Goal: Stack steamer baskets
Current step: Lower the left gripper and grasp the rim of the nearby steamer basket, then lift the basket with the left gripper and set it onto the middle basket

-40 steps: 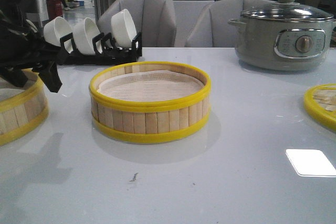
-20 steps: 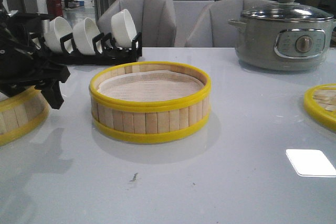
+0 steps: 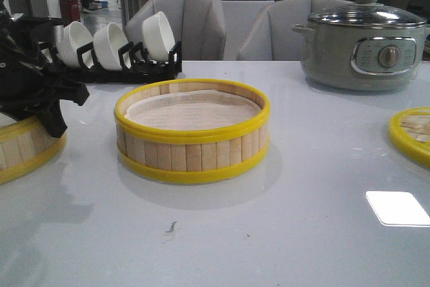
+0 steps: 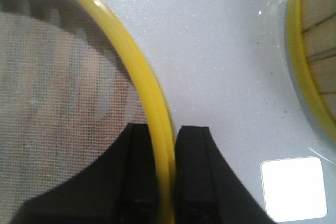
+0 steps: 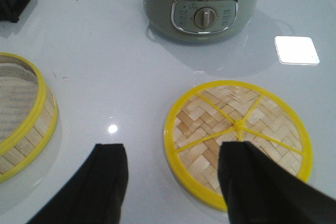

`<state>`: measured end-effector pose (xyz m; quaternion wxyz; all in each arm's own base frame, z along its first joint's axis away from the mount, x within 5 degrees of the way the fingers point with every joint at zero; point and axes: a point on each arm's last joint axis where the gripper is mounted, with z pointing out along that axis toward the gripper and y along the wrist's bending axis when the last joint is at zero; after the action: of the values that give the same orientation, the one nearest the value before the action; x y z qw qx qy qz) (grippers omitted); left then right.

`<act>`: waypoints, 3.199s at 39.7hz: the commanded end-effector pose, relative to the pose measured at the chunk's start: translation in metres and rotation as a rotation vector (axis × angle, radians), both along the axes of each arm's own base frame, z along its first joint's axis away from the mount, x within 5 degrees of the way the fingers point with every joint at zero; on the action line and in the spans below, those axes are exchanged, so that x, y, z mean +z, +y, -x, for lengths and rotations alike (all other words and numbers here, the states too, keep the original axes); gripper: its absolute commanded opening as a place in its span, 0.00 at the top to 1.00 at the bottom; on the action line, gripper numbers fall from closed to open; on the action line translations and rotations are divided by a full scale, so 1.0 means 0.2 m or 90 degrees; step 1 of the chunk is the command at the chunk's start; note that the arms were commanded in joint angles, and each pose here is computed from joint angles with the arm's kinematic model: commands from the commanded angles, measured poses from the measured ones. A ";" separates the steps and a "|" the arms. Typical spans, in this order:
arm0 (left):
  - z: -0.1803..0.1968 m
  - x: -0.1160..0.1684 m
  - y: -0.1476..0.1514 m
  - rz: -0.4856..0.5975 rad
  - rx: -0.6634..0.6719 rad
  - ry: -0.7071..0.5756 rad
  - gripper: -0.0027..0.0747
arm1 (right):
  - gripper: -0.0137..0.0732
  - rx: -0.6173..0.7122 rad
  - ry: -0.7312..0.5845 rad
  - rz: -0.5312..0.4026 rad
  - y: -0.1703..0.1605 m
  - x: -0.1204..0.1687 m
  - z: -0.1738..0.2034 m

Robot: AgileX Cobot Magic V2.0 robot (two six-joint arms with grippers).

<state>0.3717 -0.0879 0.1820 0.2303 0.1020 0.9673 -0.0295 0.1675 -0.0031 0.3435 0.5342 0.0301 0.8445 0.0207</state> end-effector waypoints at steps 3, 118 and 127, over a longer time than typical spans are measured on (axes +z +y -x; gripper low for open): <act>-0.05 0.25 -0.03 0.022 -0.004 -0.081 0.85 | 0.27 -0.007 -0.079 0.002 -0.01 0.10 -0.01; 0.21 0.53 -1.20 0.095 -0.345 -0.148 0.86 | 0.27 -0.007 -0.079 0.002 -0.01 0.10 -0.01; 0.21 0.53 -1.20 0.093 -0.345 -0.147 0.86 | 0.27 -0.007 -0.079 0.002 -0.01 0.10 -0.01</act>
<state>0.3323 -0.3263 0.2463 0.2584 0.3476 0.8936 -0.1177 0.1675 -0.0030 0.3434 0.5336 0.0309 0.8449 0.0218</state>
